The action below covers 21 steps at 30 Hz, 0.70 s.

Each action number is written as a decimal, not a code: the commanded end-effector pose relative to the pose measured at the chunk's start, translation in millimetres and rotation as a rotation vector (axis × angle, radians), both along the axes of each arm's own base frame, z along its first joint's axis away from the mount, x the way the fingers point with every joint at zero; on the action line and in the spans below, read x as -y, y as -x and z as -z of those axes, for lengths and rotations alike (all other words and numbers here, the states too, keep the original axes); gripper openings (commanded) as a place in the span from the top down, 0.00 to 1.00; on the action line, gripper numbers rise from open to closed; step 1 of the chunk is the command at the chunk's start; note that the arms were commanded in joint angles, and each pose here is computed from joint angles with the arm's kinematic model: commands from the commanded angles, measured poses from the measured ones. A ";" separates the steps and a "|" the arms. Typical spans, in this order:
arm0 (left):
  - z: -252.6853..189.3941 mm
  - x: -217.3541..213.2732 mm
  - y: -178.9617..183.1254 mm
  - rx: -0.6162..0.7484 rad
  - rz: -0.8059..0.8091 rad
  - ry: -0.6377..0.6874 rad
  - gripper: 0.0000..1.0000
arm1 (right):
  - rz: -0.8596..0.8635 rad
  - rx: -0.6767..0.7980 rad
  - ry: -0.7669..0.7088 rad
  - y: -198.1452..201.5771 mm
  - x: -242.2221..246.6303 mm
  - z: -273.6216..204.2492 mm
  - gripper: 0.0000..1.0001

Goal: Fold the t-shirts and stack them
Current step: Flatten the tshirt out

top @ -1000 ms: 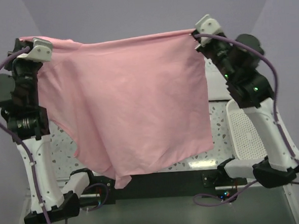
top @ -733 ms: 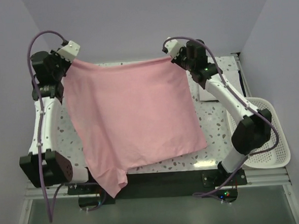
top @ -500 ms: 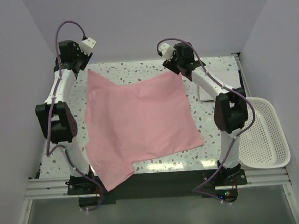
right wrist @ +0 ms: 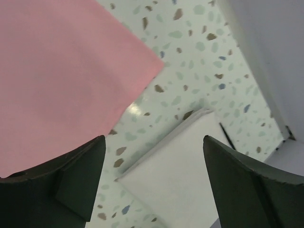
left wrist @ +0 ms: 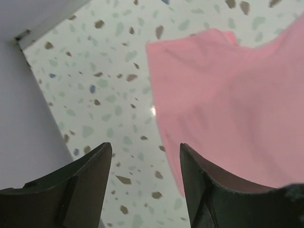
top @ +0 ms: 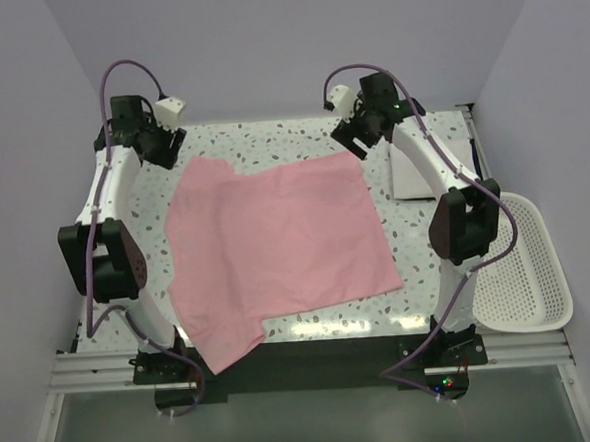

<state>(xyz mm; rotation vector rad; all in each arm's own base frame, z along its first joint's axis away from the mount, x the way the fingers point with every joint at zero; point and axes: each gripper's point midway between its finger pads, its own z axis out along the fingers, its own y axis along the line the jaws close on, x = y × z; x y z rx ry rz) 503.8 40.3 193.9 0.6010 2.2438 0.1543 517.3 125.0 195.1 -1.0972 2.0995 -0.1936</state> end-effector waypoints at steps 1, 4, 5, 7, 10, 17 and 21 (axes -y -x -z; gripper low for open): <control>12.2 30.3 63.8 -0.129 0.046 0.154 0.36 | -0.069 -0.284 -0.084 73.0 -16.0 13.3 0.13; 42.9 35.5 101.7 -0.230 0.024 0.184 0.36 | -0.080 -0.417 -0.090 101.4 -19.7 38.9 0.13; 57.1 36.8 116.1 -0.271 0.019 0.190 0.36 | -0.077 -0.439 -0.094 106.4 -21.0 45.8 0.13; 70.2 35.2 127.2 -0.311 -0.009 0.189 0.36 | -0.077 -0.485 -0.083 117.3 -21.8 63.7 0.14; 97.2 33.2 142.2 -0.395 -0.042 0.188 0.37 | -0.061 -0.528 -0.065 124.3 -21.1 87.3 0.15; 146.3 20.5 139.9 -0.497 -0.114 0.145 0.40 | -0.051 -0.571 -0.001 123.6 -13.7 131.9 0.16; 166.4 13.5 125.1 -0.524 -0.142 0.122 0.41 | -0.049 -0.584 0.037 120.0 -8.5 152.7 0.16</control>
